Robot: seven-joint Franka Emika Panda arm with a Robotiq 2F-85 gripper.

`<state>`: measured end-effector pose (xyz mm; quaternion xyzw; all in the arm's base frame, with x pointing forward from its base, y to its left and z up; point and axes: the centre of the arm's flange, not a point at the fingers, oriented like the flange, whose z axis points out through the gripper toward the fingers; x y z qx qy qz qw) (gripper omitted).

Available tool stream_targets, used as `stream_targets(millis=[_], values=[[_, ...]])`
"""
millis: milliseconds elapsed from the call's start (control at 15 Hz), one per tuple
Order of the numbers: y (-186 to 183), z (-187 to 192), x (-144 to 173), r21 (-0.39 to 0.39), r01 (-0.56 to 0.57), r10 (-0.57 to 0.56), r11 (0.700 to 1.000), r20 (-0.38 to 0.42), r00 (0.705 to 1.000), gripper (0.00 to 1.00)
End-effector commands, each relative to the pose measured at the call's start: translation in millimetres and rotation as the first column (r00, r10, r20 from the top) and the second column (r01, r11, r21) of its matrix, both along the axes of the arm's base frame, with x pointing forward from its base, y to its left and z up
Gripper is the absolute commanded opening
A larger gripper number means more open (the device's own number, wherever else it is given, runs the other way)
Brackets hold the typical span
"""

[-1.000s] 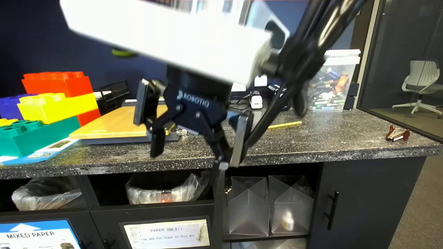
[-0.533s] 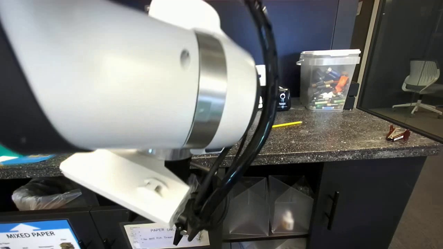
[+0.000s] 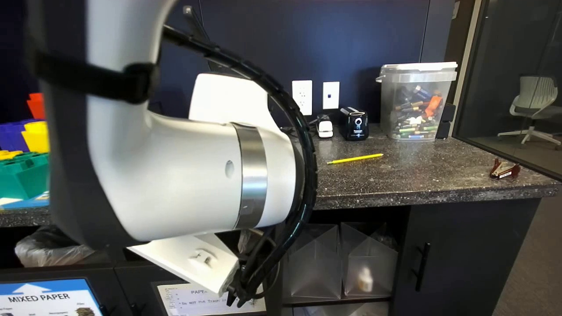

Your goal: Close the cabinet door

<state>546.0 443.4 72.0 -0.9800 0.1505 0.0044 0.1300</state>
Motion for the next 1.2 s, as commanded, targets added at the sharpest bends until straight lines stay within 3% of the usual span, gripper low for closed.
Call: stream_targets(millis=[0,333,533,800,1133], values=[[-24,4,5,-0.057,0.066,-0.068,0.996,-0.023,0.997,1.00],[-89,-22,-8,-0.211,0.153,-0.171,0.965,-0.071,0.983,1.00],[-131,-29,-7,-0.275,0.186,-0.208,0.943,-0.052,0.977,1.00],[-164,-34,28,-0.312,0.249,-0.259,0.917,0.012,0.966,1.00],[-180,-32,86,-0.305,0.350,-0.325,0.886,0.131,0.937,1.00]])
